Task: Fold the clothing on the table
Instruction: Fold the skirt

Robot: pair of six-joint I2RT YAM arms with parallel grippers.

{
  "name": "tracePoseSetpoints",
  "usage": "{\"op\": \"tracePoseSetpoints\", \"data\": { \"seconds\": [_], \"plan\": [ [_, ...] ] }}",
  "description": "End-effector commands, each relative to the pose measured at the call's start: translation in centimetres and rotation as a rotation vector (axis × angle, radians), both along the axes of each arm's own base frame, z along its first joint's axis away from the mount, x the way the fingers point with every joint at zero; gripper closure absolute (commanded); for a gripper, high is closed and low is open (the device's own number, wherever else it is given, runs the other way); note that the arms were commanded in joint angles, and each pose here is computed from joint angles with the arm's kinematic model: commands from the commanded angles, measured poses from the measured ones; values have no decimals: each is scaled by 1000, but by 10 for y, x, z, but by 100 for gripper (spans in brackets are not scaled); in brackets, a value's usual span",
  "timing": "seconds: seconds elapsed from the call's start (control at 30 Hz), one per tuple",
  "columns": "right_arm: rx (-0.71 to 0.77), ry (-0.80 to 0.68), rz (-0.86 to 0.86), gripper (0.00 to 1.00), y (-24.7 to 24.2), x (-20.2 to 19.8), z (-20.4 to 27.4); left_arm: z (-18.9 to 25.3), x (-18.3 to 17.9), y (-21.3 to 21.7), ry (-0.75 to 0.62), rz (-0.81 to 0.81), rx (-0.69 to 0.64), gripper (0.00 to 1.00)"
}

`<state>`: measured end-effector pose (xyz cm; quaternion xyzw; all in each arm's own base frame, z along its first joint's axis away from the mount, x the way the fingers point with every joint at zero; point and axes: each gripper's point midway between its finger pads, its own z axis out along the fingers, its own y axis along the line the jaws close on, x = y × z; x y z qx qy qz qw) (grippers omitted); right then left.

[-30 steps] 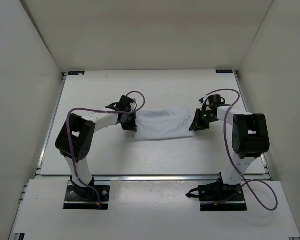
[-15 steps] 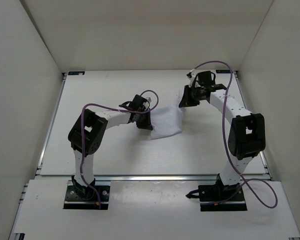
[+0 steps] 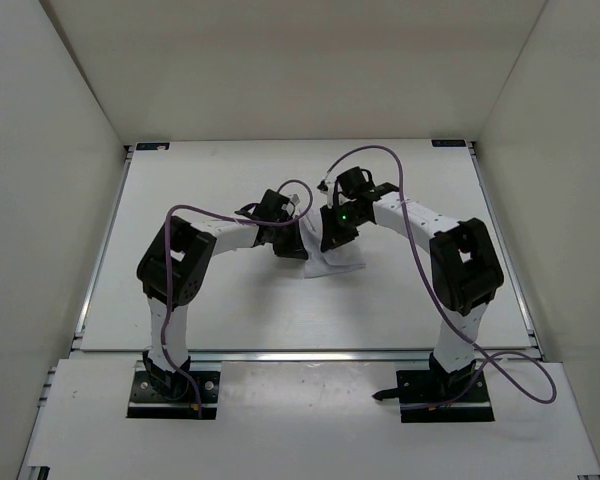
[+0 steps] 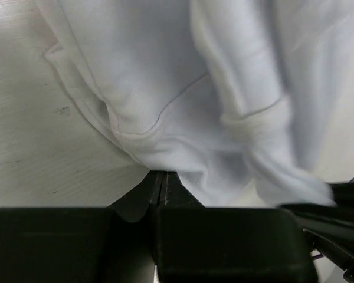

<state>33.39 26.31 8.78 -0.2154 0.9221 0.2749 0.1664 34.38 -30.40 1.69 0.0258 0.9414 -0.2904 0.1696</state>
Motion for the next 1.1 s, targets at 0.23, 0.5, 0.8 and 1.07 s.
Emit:
{"op": "tracePoseSetpoints", "data": {
  "seconds": [0.23, 0.5, 0.8, 1.07],
  "plan": [
    [210, 86, 43, 56, 32, -14, 16, 1, 3, 15, -9, 43, -1, 100],
    [270, -156, -90, 58, -1, 20, 89, 34, 16, 50, -81, 124, 16, 96],
    [57, -16, -115, 100, -38, -10, -13, 92, 27, 54, -240, 141, 16, 69],
    [78, 27, -27, 99, 4, -18, -37, 80, 13, 54, -198, 129, 34, 93]
  ]
}}
